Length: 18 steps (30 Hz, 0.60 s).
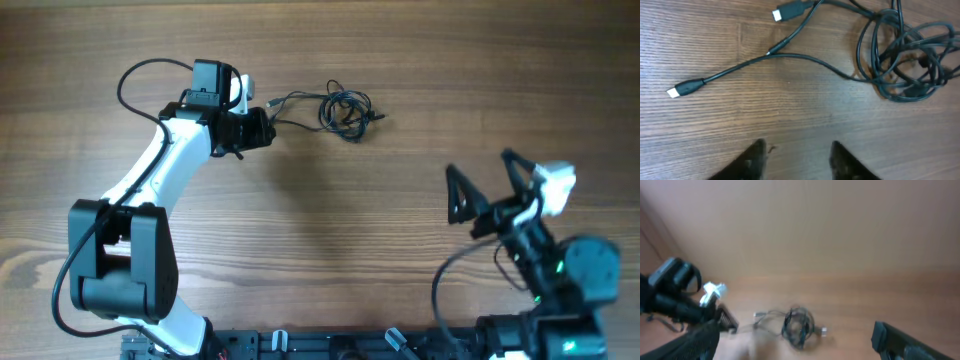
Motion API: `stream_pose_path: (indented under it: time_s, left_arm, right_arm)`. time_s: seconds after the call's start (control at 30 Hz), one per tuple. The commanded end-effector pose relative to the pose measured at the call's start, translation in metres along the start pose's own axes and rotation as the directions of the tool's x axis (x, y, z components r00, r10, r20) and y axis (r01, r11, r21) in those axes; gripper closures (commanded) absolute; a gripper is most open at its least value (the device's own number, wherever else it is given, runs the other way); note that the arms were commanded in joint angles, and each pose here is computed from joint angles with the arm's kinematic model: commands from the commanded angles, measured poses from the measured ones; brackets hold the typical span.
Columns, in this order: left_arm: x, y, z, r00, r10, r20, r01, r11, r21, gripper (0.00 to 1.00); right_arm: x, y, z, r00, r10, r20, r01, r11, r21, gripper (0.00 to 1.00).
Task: Untangle cables
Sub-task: 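Swing the right gripper forward toward the cable bundle's right side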
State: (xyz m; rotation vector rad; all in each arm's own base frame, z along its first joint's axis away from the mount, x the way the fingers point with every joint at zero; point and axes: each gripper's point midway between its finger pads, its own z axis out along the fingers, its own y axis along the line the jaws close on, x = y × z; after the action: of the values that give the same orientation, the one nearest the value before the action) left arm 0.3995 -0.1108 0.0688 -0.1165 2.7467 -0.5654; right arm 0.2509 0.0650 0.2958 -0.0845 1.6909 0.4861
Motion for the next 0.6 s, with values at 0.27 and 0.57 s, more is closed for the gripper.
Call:
stream_pose_path:
  time_s: [0.27, 0.57]
  left_arm:
    - [-0.002, -0.001, 0.001, 1.000, 0.006, 0.004, -0.006, 1.000, -0.003, 0.00]
    - [-0.003, -0.001, 0.001, 1.000, 0.008, 0.008, -0.008, 1.000, -0.001, 0.00]
  right_arm:
    - [0.011, 0.014, 0.116, 0.794, 0.261, -0.549, -0.369, 0.925, -0.093, 0.00]
    - [0.100, 0.007, 0.183, 0.520, 0.454, -0.723, -0.643, 0.766, 0.019, 0.40]
